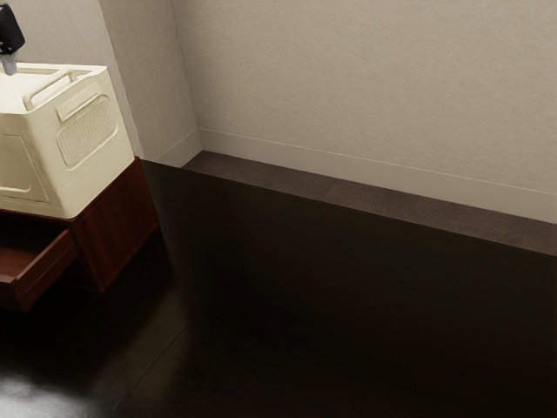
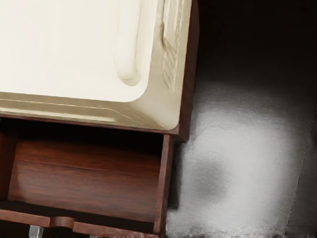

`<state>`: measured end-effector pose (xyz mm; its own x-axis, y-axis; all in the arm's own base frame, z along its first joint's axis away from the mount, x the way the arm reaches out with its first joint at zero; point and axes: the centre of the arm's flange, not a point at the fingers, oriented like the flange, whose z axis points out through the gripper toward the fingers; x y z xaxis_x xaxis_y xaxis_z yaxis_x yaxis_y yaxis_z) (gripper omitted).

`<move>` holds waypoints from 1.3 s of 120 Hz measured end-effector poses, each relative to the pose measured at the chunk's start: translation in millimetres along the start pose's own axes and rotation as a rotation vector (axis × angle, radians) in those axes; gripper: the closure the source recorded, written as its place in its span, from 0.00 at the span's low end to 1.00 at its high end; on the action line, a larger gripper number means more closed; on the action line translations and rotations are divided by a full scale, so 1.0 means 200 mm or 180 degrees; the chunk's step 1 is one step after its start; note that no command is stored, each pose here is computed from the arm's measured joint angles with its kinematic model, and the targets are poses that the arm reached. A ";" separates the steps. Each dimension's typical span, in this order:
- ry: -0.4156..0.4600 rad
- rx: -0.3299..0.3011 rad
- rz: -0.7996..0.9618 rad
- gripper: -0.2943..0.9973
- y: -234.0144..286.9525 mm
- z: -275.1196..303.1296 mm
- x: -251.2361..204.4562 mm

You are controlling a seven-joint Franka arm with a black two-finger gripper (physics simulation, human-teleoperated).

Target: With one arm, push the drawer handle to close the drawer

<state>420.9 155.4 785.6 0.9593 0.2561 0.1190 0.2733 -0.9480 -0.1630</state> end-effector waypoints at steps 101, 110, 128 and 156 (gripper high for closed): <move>-0.0968 -0.0127 -0.0662 0.78 -0.63 0.69 -0.67; -0.1093 -0.0156 -0.0789 0.80 -0.79 0.85 -0.72; -0.1239 -0.0191 -0.0884 0.82 -0.98 1.13 -0.81; -0.1330 -0.0222 -0.0707 0.83 -0.98 1.48 -0.84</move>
<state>226.8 354.7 508.3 0.8286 0.4944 -0.2628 0.4832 -0.8685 -0.1105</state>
